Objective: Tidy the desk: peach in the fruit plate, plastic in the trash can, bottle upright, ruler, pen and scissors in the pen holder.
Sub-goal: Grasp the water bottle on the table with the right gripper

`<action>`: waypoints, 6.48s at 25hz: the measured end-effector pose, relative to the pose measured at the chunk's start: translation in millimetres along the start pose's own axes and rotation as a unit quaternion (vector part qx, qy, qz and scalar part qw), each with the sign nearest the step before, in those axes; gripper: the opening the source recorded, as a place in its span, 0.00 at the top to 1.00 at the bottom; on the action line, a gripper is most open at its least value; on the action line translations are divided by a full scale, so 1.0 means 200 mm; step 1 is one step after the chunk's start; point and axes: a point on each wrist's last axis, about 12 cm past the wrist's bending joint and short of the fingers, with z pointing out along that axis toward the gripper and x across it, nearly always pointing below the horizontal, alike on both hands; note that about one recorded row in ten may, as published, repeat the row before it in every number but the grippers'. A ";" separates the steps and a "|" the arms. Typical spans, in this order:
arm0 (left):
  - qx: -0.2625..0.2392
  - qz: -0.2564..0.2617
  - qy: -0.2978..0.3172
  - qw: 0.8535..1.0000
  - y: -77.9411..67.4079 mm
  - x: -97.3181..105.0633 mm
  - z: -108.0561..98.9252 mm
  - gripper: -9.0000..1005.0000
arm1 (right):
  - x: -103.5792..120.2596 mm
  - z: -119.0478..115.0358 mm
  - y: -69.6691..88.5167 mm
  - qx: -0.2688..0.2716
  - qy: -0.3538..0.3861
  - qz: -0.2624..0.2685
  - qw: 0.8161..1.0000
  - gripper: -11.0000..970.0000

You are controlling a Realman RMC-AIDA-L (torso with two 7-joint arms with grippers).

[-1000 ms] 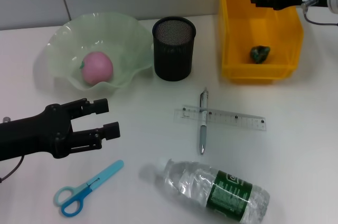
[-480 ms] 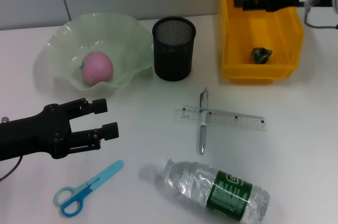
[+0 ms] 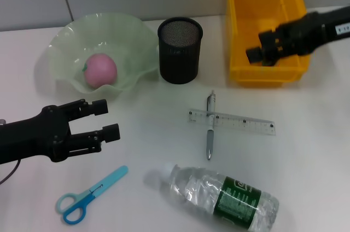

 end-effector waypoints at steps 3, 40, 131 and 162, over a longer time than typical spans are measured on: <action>-0.002 0.000 -0.003 1.000 0.00 0.00 0.00 0.21 | -0.01 0.00 0.04 -0.029 0.053 0.008 0.998 0.23; -0.010 -0.016 -0.013 1.000 -0.01 0.02 -0.01 0.21 | -0.06 0.61 0.32 -0.102 0.409 -0.096 0.902 0.23; 0.009 0.009 -0.008 1.000 -0.03 0.02 -0.07 0.23 | 0.04 0.89 0.31 -0.038 0.439 -0.182 0.879 0.22; 0.010 0.010 -0.008 1.000 -0.03 0.01 -0.07 0.24 | 0.10 0.90 0.31 -0.037 0.448 -0.187 0.873 0.21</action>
